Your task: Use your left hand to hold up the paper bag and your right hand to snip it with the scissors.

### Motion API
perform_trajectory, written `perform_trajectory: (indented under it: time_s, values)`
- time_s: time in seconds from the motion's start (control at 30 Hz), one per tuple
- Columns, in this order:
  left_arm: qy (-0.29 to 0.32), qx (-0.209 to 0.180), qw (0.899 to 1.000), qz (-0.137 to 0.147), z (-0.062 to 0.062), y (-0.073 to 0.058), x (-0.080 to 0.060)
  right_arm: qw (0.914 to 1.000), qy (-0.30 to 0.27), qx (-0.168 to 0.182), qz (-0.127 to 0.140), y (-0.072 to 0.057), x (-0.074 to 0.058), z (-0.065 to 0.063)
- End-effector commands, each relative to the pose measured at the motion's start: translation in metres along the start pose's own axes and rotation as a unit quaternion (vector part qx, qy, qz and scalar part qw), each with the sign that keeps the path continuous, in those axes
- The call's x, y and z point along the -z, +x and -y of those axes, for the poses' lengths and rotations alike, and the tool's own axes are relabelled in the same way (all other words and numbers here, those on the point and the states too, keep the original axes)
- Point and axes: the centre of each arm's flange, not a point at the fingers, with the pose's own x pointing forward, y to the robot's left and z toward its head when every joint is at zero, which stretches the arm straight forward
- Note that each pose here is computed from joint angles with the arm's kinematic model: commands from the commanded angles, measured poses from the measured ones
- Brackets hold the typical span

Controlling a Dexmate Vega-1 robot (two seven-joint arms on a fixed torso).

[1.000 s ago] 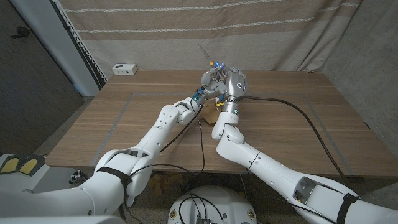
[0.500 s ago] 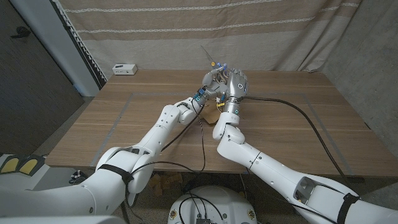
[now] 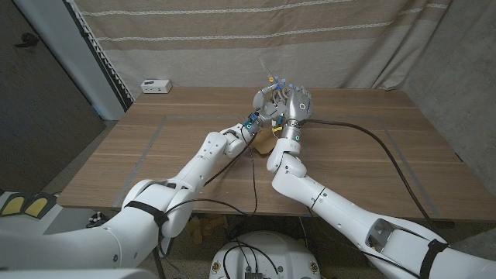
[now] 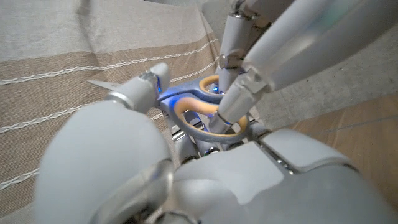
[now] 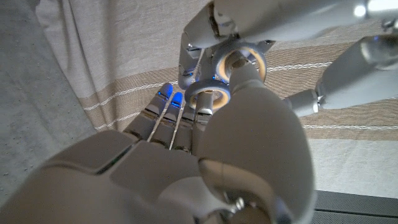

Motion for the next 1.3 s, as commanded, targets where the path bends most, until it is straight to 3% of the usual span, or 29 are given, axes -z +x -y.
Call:
perform_trajectory:
  time_s: [0.03,0.5,0.9,1.3]
  values:
    - [0.019,0.112,0.993,0.002,0.016,0.003,0.003,1.0000,0.005,0.005,0.000,0.000,-0.003,0.000]
    - [0.015,0.109,0.994,0.005,0.013,0.002,-0.001,1.0000,0.007,0.004,0.002,0.001,-0.005,0.001]
    - [0.020,0.104,0.994,0.024,0.010,-0.001,-0.013,0.9998,0.019,0.007,0.003,0.003,-0.008,0.003]
    - [0.023,0.112,0.993,0.029,0.013,-0.002,-0.019,0.9997,0.024,0.006,0.003,0.003,-0.012,0.002]
